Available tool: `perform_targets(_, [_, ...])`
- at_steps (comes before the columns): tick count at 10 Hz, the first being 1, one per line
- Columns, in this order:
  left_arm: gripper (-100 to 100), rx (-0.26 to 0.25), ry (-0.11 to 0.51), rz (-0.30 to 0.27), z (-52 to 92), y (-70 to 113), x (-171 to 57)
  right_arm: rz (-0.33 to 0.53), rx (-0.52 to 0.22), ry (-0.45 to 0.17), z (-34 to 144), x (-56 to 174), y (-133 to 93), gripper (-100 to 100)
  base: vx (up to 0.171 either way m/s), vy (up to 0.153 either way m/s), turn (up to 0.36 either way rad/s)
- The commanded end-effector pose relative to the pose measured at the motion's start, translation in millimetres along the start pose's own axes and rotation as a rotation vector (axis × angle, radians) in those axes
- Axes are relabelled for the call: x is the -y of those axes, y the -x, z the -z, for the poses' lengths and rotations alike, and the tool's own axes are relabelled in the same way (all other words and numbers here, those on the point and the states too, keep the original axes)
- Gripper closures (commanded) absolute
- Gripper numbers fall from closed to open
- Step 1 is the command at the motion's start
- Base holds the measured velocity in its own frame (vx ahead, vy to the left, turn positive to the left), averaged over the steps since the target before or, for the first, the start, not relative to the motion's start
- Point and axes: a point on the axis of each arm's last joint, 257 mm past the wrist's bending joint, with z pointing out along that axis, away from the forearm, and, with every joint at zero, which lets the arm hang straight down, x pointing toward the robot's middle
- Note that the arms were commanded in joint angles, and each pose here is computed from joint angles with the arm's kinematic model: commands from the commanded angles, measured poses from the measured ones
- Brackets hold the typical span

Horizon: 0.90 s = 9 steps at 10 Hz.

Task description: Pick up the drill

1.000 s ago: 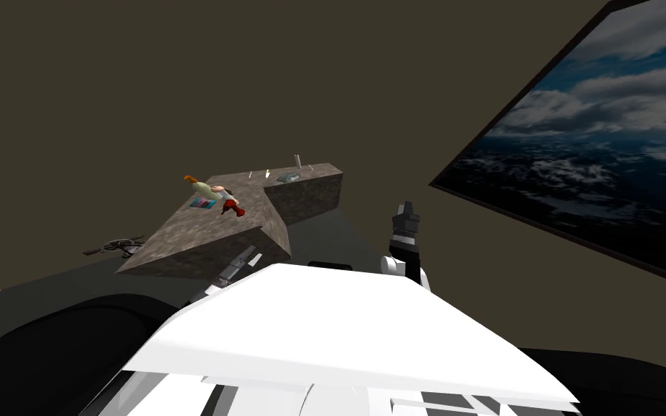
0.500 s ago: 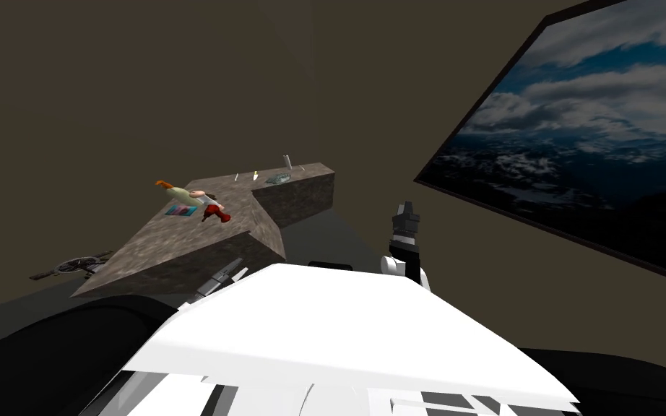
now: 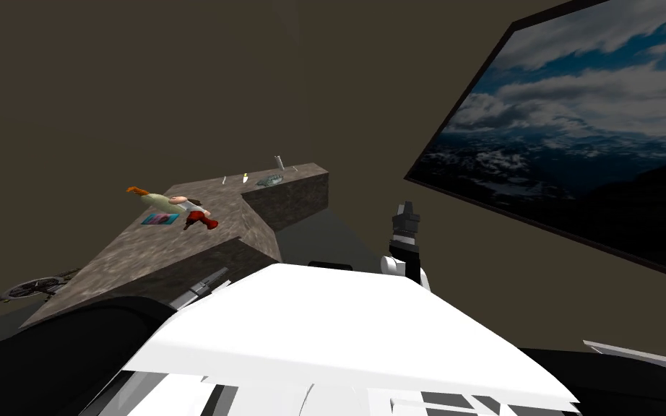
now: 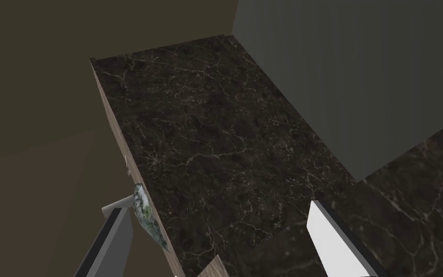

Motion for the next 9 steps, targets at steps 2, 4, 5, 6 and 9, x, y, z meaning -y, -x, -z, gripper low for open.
perform_targets(2, [-100,-0.014,0.081,-0.009,24.9,15.7,-15,0.0,0.0,0.0,0.0,0,0,0,0.016,-0.006,-0.14])
perform_targets(4, [-100,-0.022,0.147,-0.016,45.3,29.8,-25,0.0,0.0,0.0,0.0,0,0,0,0.019,0.006,-0.122])
perform_targets(5, [-100,-0.016,0.204,-0.008,66.1,40.1,-35,0.0,0.0,0.0,0.0,0,0,0,0.026,0.015,-0.143])
perform_targets(6, [-100,-0.028,0.21,-0.024,65.1,44.6,-32,0.0,0.0,0.0,0.0,0,0,0,0.02,0.021,-0.092])
perform_targets(9, [-100,-0.032,0.325,-0.04,102.2,73.6,-40,0.0,0.0,0.0,0.0,0,0,0,0.024,0.035,-0.13])
